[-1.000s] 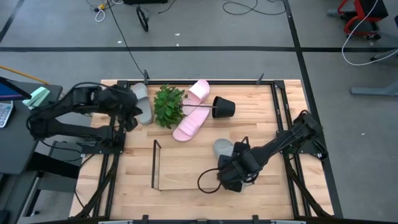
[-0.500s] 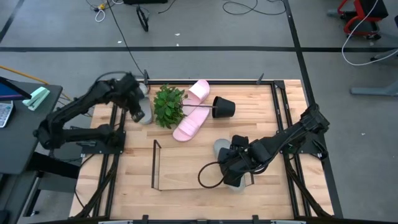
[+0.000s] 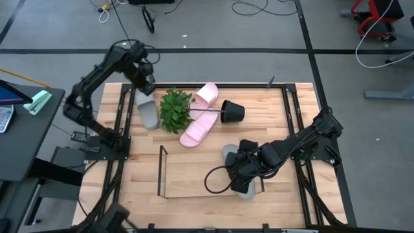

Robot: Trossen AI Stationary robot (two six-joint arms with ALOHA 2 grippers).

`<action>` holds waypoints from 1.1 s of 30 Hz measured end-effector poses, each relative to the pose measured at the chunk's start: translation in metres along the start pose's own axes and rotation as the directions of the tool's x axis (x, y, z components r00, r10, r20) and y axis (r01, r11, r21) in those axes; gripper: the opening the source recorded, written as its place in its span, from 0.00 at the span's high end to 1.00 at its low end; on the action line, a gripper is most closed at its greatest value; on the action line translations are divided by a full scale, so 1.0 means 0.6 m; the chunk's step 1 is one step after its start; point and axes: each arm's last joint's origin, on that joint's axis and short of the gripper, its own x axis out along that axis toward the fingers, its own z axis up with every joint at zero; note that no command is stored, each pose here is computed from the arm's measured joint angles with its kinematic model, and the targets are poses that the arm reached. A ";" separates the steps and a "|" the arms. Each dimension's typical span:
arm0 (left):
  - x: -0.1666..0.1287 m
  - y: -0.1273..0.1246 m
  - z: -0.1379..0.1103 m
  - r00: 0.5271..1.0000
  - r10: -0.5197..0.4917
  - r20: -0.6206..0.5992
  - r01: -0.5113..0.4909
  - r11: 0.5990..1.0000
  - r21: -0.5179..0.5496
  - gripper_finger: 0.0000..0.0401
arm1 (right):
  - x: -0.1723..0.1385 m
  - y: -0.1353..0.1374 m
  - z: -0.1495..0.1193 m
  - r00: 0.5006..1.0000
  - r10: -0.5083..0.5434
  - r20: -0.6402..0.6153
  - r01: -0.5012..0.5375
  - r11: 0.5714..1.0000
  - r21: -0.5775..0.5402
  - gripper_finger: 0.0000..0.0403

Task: Pick and place slides into the shelf
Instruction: Put the gray slipper on the shelf

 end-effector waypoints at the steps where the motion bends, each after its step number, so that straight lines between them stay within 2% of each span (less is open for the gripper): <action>1: 0.006 0.008 0.008 1.000 -0.001 -0.012 0.001 1.000 -0.014 0.80 | -0.001 -0.001 0.000 1.000 0.000 0.002 0.000 1.000 0.002 0.39; 5: 0.029 0.027 0.027 0.997 -0.015 -0.070 0.014 1.000 -0.021 0.77 | -0.003 -0.002 0.001 1.000 0.000 0.013 0.000 1.000 0.025 0.39; 9: 0.052 0.029 0.020 0.986 -0.041 -0.160 0.046 0.999 0.027 0.74 | -0.003 -0.002 0.002 1.000 -0.015 0.025 0.013 0.997 0.071 0.39; 16: 0.064 0.023 0.016 0.988 -0.004 -0.154 0.019 0.995 0.097 0.75 | -0.003 -0.004 0.003 0.998 -0.042 0.048 0.037 0.995 0.092 0.39; 20: 0.068 0.008 0.019 0.979 0.086 -0.187 -0.051 0.982 0.182 0.78 | -0.003 -0.004 0.003 0.997 -0.047 0.054 0.043 0.996 0.078 0.39; 27: 0.074 -0.025 0.024 0.968 0.147 -0.203 -0.082 0.951 0.297 0.80 | -0.003 -0.004 0.003 0.997 -0.051 0.058 0.047 0.996 0.078 0.39; 33: 0.066 -0.052 0.011 0.952 0.173 -0.251 -0.091 0.948 0.305 0.80 | -0.003 -0.004 0.003 0.997 -0.055 0.060 0.049 0.995 0.083 0.39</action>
